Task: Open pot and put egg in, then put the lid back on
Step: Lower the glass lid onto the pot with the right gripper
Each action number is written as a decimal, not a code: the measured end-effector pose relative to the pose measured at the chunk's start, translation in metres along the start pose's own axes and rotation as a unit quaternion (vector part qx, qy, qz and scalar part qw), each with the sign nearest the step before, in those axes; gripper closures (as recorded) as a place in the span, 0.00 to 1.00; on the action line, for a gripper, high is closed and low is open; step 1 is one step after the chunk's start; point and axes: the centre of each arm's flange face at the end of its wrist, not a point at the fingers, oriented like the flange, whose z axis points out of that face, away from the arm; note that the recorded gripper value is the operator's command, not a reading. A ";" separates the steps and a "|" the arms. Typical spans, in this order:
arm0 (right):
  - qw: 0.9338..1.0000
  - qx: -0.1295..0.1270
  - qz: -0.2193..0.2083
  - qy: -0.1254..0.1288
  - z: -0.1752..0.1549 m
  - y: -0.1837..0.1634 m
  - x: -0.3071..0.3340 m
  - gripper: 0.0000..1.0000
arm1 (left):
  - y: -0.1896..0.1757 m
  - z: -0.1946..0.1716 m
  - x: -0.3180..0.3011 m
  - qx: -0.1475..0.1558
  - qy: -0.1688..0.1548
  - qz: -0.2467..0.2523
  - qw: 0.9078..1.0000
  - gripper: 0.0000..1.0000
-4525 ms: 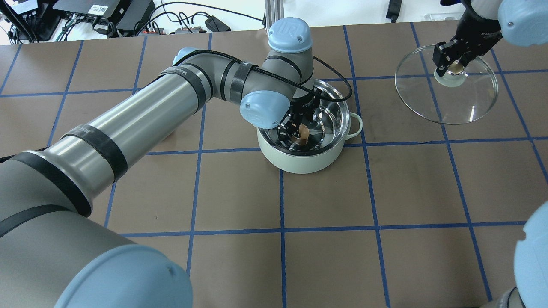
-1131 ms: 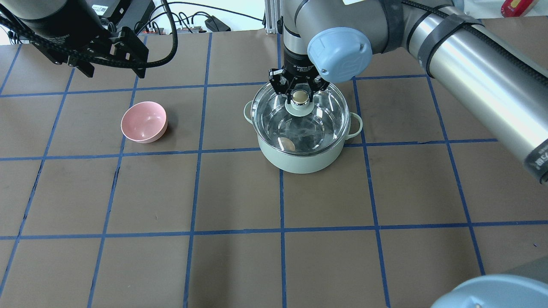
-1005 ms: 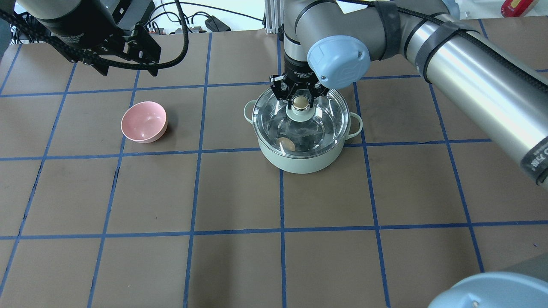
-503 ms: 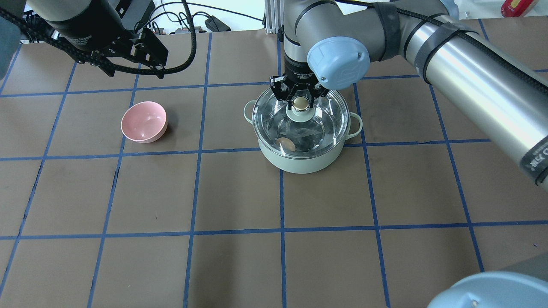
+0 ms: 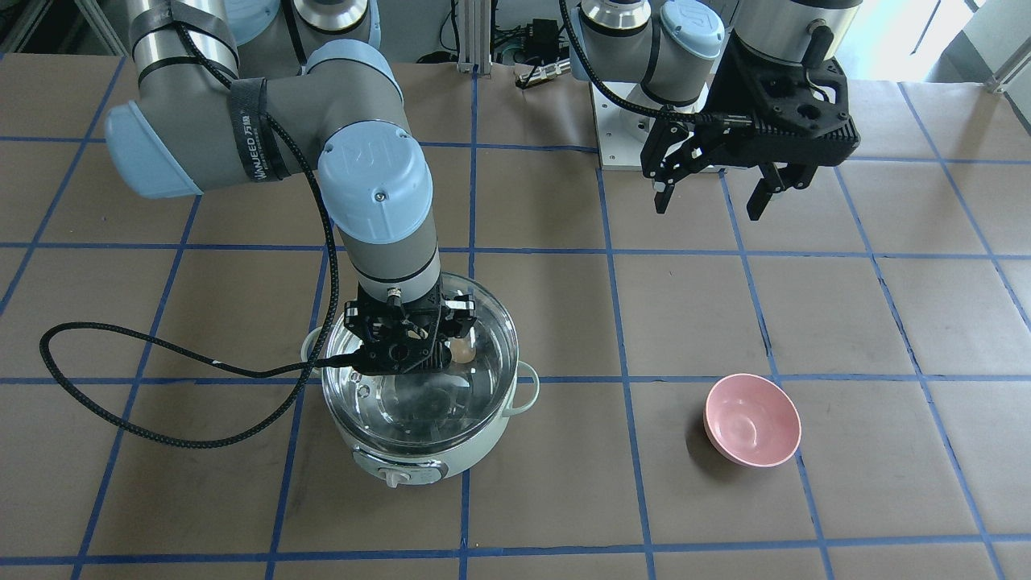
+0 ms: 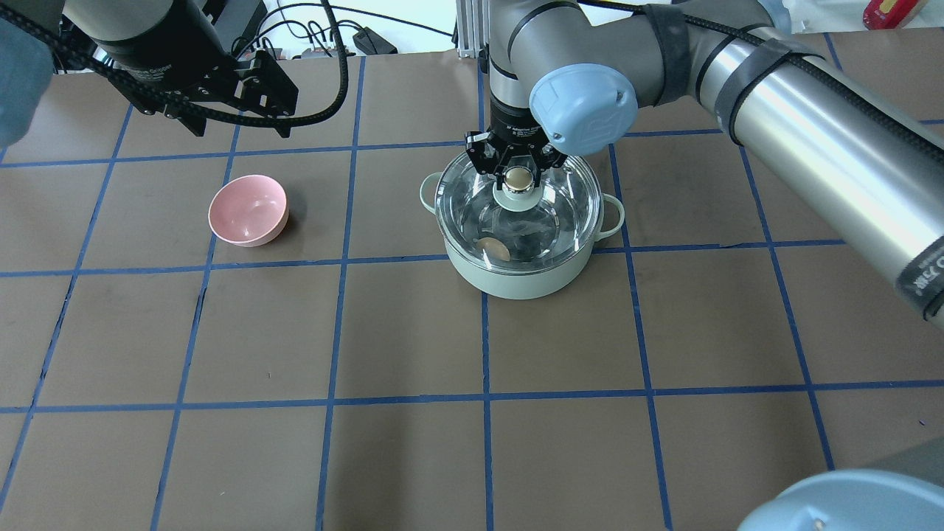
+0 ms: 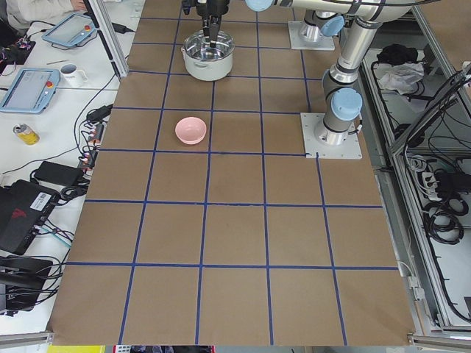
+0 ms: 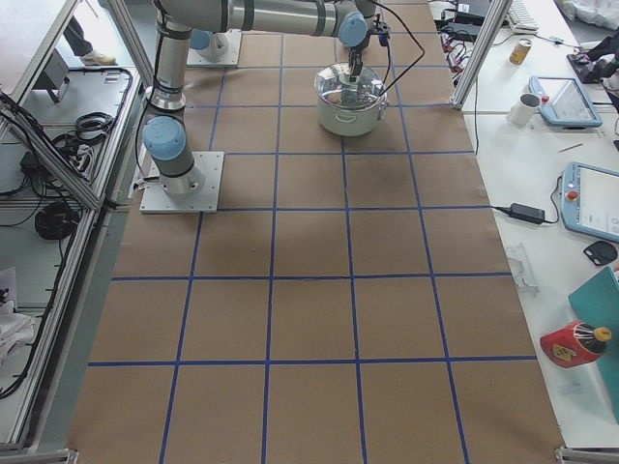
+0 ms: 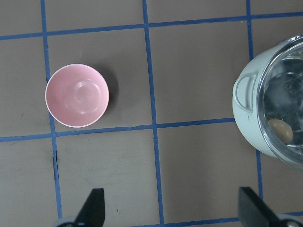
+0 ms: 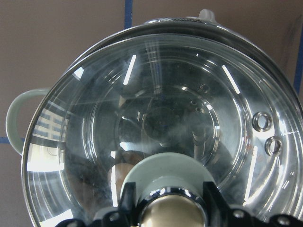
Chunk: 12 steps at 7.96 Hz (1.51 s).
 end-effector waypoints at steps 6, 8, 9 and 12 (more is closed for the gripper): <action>1.000 -0.003 0.005 -0.001 0.002 0.001 0.006 1.00 | -0.002 0.004 0.001 -0.003 0.003 -0.051 0.999 0.00; 1.000 -0.001 -0.003 -0.005 0.004 0.000 0.005 1.00 | -0.002 0.004 0.001 -0.003 0.003 -0.051 0.999 0.00; 1.000 0.002 -0.005 -0.006 0.004 -0.001 0.005 1.00 | -0.002 0.004 0.001 -0.003 0.003 -0.051 0.999 0.00; 1.000 0.013 -0.015 -0.009 0.001 -0.003 0.004 1.00 | -0.002 0.004 0.001 -0.004 0.002 -0.052 0.999 0.00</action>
